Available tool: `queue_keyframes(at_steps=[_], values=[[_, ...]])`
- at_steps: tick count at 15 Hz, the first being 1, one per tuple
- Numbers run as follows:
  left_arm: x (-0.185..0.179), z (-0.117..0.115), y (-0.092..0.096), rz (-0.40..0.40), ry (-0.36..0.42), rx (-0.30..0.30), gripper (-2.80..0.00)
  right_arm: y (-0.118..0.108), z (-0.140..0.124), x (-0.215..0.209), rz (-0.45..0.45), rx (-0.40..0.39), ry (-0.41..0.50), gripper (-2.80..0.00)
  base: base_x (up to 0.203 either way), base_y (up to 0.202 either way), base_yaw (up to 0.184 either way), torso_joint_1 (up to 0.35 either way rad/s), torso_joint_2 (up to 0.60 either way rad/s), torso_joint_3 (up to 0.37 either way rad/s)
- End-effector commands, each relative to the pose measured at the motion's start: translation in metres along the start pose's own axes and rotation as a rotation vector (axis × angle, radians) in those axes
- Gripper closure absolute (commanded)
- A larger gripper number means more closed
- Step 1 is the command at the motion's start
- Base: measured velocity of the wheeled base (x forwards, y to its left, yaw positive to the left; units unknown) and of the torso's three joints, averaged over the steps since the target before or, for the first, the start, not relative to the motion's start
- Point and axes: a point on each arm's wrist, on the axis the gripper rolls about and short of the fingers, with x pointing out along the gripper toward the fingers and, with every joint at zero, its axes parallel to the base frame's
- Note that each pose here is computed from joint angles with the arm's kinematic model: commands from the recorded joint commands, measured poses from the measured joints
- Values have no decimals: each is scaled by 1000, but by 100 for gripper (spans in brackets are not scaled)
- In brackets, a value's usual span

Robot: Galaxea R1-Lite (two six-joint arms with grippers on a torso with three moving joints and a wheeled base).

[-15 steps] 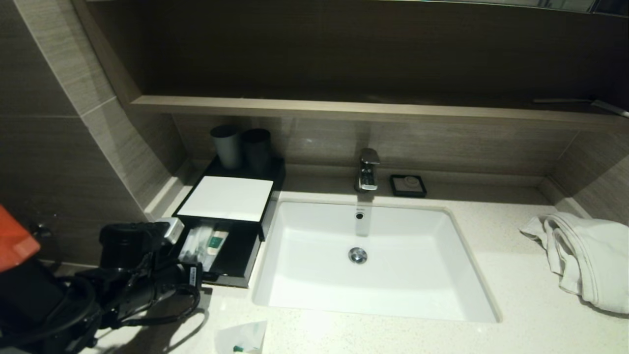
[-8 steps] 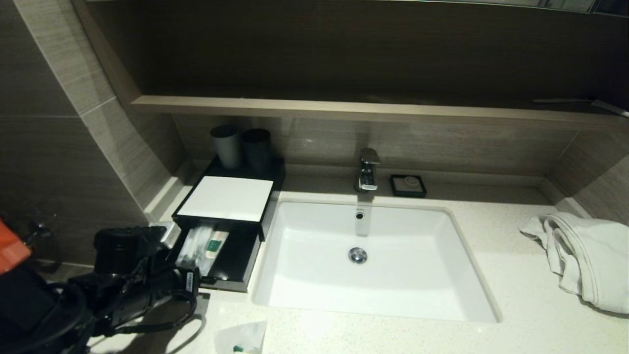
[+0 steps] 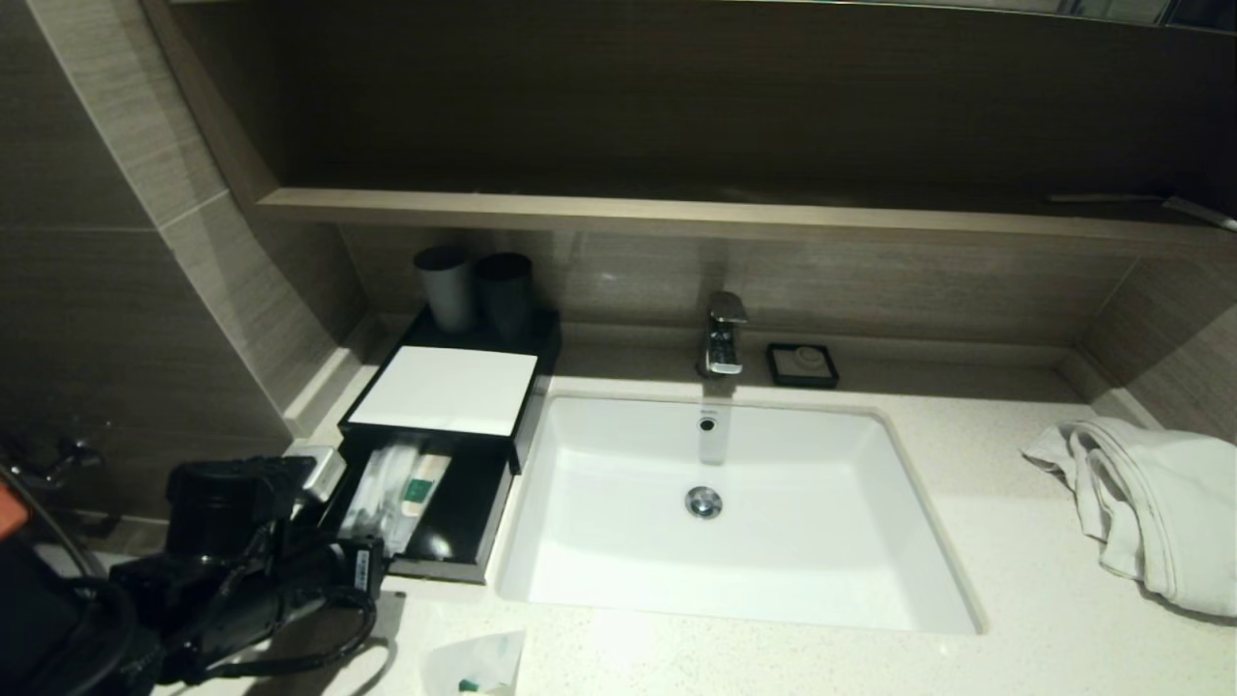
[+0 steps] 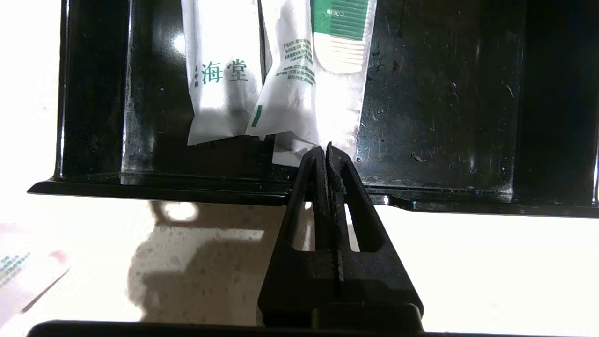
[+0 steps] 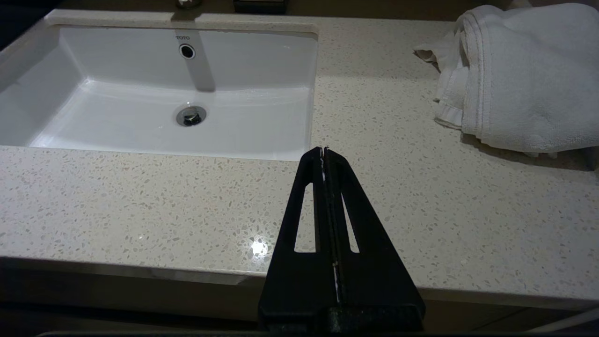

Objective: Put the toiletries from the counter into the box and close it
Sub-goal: Open the drawer

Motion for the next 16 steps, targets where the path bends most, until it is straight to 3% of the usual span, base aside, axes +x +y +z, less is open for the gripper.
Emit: queue_keyframes(at_steps=[1,9,16], values=[[-2,0,0,0,-6,-1,0,0,0,0,0,0,0,0,0,0,0,0,0,0],[-8,-1,0,0,-14,-3,0,0,0,0,0,0,0,0,0,0,0,0,0,0],[-14,29,-1,-9,-144,-9,0,0,0,0,0,0,0,0,0,0,0,0,0,0]])
